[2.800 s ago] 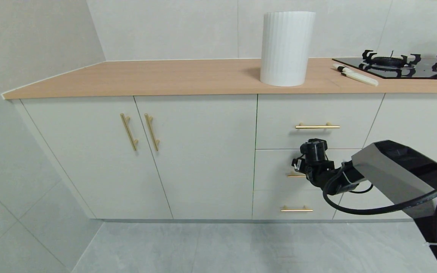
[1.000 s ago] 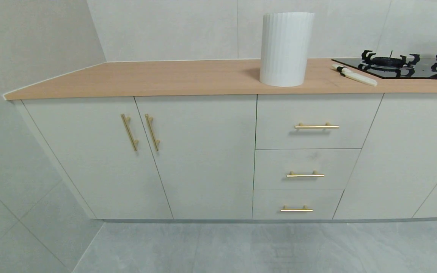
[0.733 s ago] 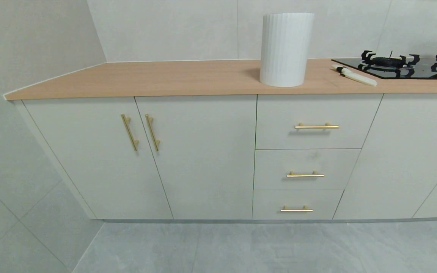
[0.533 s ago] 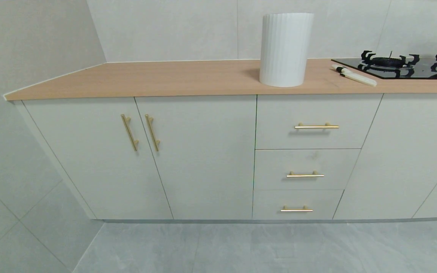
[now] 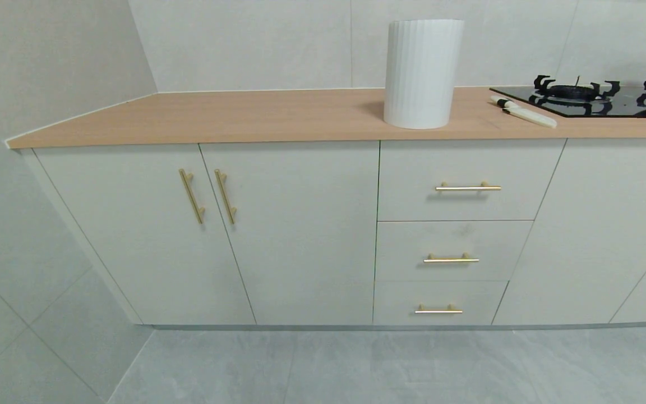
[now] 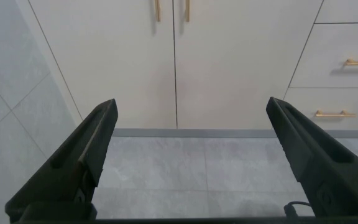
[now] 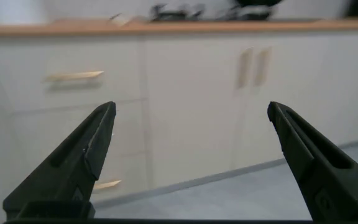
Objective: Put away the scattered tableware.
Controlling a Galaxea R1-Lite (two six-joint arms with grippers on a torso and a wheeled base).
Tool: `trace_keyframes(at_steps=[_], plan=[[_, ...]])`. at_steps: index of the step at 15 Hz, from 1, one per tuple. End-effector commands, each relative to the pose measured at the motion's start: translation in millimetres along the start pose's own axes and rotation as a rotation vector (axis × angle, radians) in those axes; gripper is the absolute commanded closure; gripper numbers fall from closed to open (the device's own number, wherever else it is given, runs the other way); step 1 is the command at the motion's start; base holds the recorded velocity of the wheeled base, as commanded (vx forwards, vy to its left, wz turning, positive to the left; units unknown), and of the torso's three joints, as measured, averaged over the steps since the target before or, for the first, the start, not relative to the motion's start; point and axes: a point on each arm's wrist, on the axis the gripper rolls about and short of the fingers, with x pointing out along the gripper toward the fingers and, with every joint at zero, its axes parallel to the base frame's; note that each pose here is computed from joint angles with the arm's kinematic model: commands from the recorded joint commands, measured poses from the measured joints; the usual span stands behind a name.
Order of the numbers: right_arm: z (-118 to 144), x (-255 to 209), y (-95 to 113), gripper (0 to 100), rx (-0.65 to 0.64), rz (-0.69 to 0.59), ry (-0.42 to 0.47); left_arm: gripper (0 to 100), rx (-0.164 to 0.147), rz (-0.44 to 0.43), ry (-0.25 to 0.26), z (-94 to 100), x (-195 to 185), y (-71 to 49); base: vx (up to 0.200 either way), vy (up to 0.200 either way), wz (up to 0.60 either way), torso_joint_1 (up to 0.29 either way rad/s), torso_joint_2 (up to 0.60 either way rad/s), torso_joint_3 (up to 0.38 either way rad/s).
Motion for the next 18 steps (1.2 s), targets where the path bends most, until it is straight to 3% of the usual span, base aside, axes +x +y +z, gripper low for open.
trace_keyframes(at_steps=[1, 4, 9, 18], plan=[[-35, 10, 7, 0, 0.02, 0.125, 0.067, 0, -0.001, 0.0, 0.0, 0.0, 0, 0.0, 0.0, 0.0, 0.0, 0.0, 0.0, 0.0], [-58, 14, 11, 0, 0.027, 0.195, 0.103, 0, -0.001, 0.0, 0.0, 0.0, 0, 0.0, 0.0, 0.0, 0.0, 0.0, 0.0, 0.0], [-69, 12, 12, 0, 0.058, 0.237, 0.221, 0, -0.001, 0.0, 0.0, 0.0, 0, 0.0, 0.0, 0.0, 0.0, 0.0, 0.0, 0.0], [-69, 12, 12, 0, 0.069, 0.238, 0.218, 0, -0.001, 0.0, 0.0, 0.0, 0, 0.0, 0.0, 0.0, 0.0, 0.0, 0.0, 0.0]])
